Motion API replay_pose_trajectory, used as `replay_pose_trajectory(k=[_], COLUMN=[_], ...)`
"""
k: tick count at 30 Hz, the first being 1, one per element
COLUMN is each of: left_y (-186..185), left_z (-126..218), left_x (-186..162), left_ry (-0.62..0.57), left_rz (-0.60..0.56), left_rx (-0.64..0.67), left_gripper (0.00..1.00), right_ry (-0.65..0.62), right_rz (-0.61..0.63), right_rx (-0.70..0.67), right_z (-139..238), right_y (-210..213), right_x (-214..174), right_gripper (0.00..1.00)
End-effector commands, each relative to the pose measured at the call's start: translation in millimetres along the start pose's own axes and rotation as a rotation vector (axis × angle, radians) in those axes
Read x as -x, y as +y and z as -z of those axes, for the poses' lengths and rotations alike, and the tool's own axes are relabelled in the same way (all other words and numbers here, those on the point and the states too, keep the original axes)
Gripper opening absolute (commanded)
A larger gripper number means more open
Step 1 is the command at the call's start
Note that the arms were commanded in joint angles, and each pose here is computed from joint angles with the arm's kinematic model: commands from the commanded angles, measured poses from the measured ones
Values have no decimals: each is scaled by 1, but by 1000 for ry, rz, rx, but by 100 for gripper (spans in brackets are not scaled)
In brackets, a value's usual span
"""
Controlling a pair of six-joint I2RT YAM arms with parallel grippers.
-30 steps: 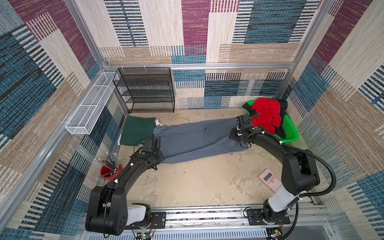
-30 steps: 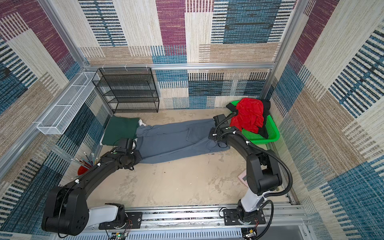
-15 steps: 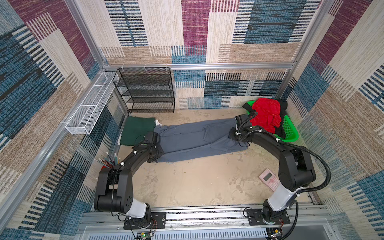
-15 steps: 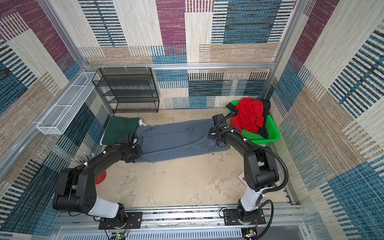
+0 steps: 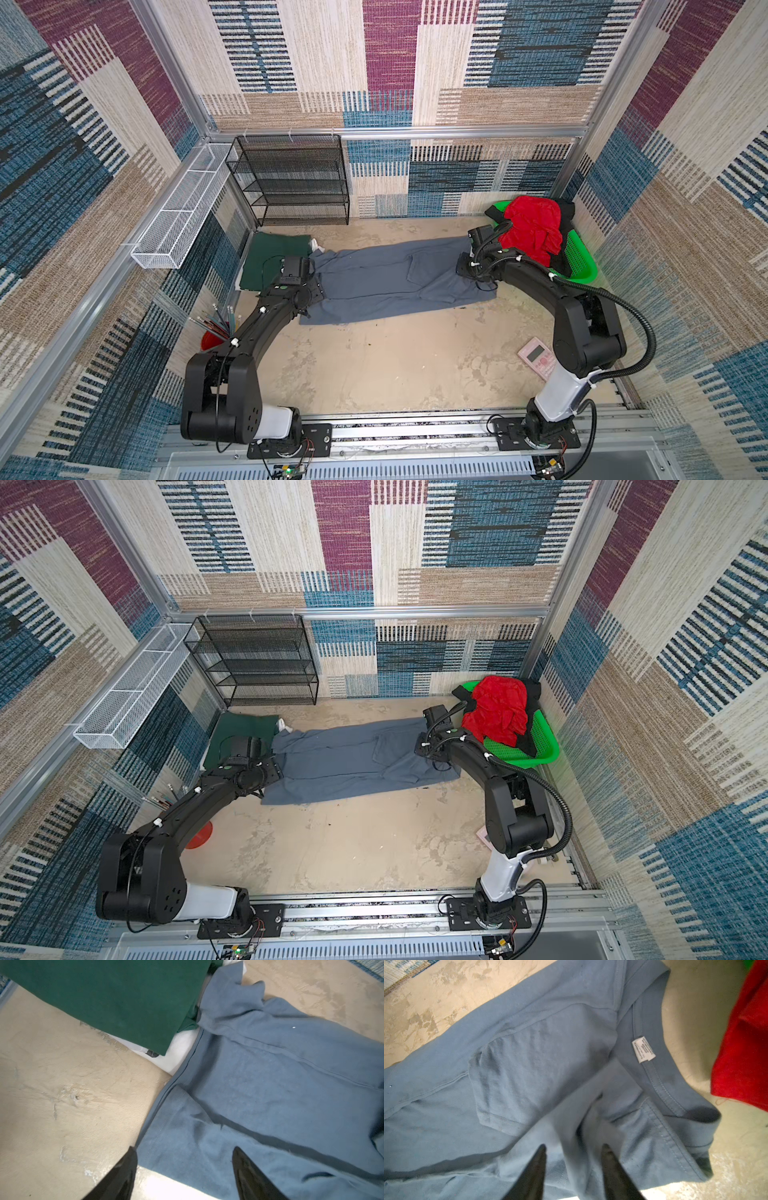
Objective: Fold and stack the t-shirts
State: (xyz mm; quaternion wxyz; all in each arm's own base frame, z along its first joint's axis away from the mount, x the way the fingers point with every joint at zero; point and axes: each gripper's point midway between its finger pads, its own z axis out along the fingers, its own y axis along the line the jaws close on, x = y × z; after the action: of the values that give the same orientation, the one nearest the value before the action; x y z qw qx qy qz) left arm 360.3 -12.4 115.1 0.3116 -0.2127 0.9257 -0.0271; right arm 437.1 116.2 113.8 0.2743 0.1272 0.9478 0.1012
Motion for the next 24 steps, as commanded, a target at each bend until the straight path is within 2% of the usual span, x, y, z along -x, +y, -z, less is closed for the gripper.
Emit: replay_pose_trajectory(k=[1,6,10,15,20,24], left_y=[-17,-34,-39,-41,-43,-43], left_z=[10,27,36,37,31,28], left_x=[-4,-13,-16,-14,-16,-19], left_ry=[-10,-34,-36,-49,-30,-14], left_rz=[-25,-16,-11,-8,-14,-14], left_rx=[-97,-206,-242,-259,-257,-254], left_gripper=[73,74,75,75,75,75], right_ry=[-36,-6,67,190,207,181], right_rz=[0,-18,-46,-22,-17,11], right_rx=[-16,19,104,184,178,105], right_z=[13,22,19,3,-10,-17], right_y=[-3,-6,1,28,37,31], right_x=[5,-17,-60,-111,-116,-107], right_gripper=[94,92,83,71,62,59])
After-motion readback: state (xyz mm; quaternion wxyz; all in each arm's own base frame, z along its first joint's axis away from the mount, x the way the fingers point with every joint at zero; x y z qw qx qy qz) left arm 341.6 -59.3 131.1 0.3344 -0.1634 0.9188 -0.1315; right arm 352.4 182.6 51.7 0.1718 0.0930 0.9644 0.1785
